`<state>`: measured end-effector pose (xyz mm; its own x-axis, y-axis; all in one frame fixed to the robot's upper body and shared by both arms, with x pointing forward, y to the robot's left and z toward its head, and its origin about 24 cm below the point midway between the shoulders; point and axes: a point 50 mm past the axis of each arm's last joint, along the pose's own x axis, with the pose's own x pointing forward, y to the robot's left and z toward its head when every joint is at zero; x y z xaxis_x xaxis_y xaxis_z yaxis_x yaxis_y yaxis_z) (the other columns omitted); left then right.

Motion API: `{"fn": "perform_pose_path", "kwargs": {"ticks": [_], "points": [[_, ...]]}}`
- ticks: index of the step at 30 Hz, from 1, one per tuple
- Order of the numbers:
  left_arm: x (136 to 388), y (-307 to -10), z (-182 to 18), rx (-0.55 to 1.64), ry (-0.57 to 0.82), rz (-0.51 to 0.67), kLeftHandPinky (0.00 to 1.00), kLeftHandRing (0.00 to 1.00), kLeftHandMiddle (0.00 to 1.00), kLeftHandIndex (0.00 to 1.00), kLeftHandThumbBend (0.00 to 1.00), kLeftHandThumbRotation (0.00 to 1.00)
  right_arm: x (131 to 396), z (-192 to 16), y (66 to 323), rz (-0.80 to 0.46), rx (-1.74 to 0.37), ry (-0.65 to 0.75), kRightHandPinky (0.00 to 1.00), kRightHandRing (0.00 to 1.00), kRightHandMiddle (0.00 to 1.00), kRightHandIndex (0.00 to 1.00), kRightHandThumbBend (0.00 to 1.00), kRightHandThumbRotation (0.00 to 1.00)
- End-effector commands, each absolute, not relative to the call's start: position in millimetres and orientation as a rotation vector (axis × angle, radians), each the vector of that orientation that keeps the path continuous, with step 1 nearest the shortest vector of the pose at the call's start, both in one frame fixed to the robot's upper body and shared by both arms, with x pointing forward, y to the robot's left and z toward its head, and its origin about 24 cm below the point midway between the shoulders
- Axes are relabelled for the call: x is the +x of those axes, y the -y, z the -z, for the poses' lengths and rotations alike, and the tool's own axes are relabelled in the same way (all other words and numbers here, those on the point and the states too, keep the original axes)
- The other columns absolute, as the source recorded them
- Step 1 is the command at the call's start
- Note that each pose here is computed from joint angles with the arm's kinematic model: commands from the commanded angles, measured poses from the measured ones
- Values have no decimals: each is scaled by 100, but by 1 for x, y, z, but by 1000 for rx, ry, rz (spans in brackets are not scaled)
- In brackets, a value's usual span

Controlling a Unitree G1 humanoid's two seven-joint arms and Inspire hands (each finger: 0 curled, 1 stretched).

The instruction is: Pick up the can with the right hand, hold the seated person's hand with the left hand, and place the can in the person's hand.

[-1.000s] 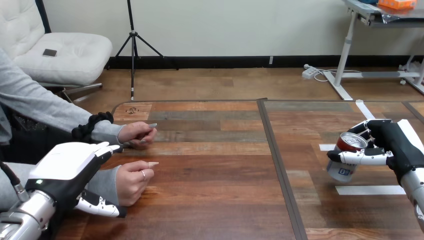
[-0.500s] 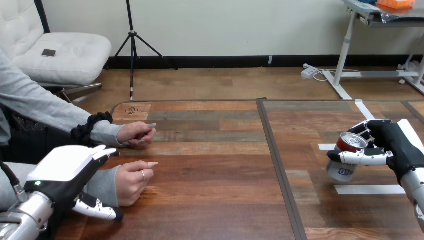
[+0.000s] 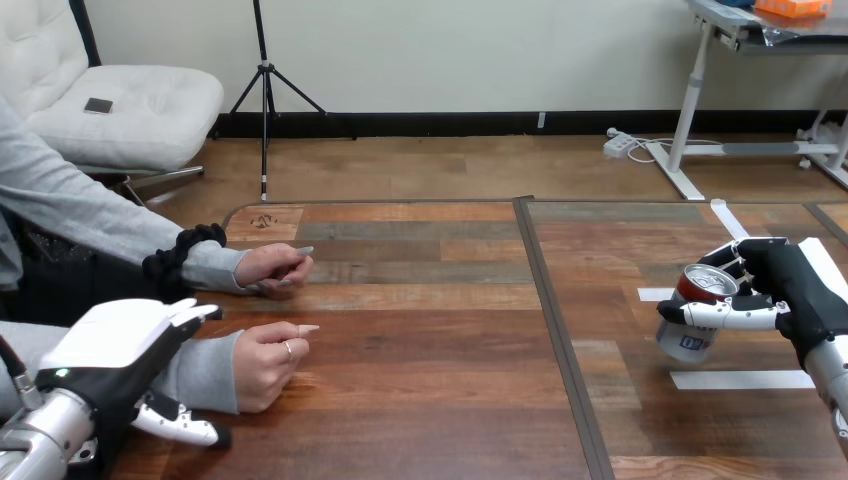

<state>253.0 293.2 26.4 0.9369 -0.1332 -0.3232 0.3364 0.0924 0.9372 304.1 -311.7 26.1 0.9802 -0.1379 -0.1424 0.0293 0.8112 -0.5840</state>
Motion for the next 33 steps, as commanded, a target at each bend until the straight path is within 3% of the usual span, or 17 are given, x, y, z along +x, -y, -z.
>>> {"fn": "perform_pose_path", "kwargs": {"ticks": [1, 17, 33], "points": [[271, -300, -50, 1472, -115, 277, 82, 92, 95, 90, 100, 38, 329, -76, 314, 141, -632, 7, 29, 34, 41, 44, 84, 0], [272, -311, -51, 1489, -170, 271, 84, 93, 96, 92, 100, 37, 328, -77, 314, 140, -638, 23, 29, 34, 41, 44, 85, 0], [271, -314, -57, 1501, -143, 242, 79, 88, 92, 88, 100, 28, 328, -78, 313, 136, -633, 36, 35, 39, 43, 44, 84, 0]]}}
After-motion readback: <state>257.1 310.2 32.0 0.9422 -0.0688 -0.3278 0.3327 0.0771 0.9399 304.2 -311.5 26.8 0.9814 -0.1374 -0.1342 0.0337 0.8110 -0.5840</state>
